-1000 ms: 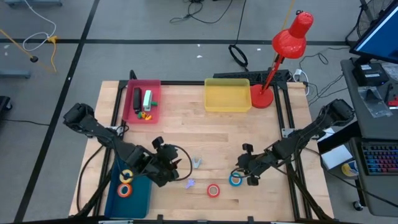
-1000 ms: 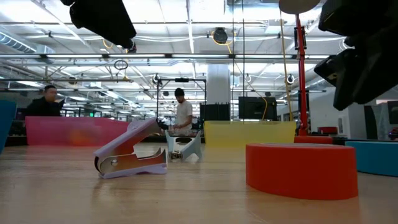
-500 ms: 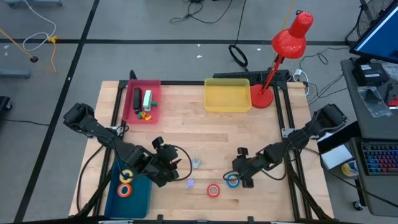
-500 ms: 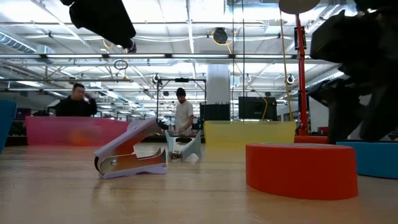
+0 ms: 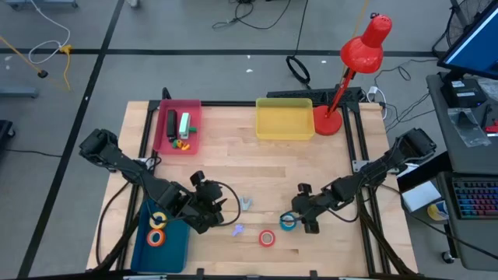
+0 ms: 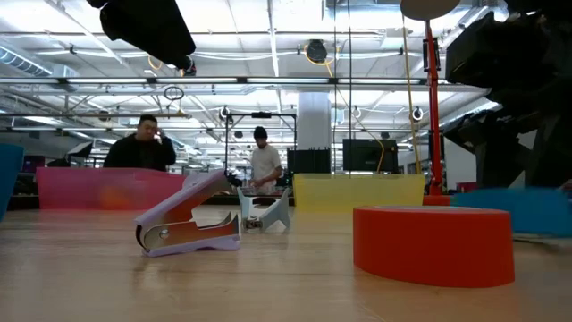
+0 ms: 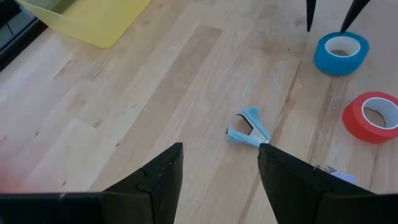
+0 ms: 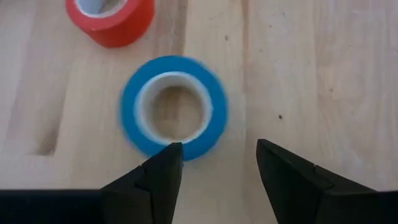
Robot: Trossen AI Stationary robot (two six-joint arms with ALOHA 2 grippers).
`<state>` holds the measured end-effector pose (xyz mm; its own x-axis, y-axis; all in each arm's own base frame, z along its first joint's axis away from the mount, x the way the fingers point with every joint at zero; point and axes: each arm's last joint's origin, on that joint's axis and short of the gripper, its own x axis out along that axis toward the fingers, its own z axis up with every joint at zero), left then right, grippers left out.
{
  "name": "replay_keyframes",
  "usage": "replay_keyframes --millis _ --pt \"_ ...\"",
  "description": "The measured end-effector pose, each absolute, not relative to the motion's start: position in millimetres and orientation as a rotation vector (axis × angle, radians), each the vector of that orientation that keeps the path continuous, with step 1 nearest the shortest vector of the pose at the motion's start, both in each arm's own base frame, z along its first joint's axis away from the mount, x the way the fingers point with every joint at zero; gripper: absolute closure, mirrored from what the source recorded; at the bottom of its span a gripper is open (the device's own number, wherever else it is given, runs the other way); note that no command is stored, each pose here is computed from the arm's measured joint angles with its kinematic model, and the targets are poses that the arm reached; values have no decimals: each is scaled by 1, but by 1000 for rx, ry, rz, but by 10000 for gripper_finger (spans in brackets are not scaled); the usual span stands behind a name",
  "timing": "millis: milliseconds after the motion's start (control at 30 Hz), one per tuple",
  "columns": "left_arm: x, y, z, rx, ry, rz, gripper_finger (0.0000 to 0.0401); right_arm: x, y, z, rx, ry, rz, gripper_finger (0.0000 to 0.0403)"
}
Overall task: Pick and place Stapler, Stapler remover, tape
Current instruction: Put the blue tape into the blue bin
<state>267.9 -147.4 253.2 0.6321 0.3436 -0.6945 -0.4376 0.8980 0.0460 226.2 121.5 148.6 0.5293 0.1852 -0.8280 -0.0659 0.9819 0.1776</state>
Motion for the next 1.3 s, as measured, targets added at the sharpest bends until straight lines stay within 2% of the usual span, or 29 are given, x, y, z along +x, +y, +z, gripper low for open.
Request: replay_keyframes --millis 667,1067,1167,1300 --pt "268 -147 253 -124 766 446 192 237 118 153 189 924 158 203" --pt "268 -147 253 -120 767 445 192 248 118 123 201 1008 127 204" --pt "268 -147 253 -120 767 445 192 249 117 117 201 1027 111 221" --pt "268 -147 253 -122 765 444 192 250 115 114 185 1030 79 282"
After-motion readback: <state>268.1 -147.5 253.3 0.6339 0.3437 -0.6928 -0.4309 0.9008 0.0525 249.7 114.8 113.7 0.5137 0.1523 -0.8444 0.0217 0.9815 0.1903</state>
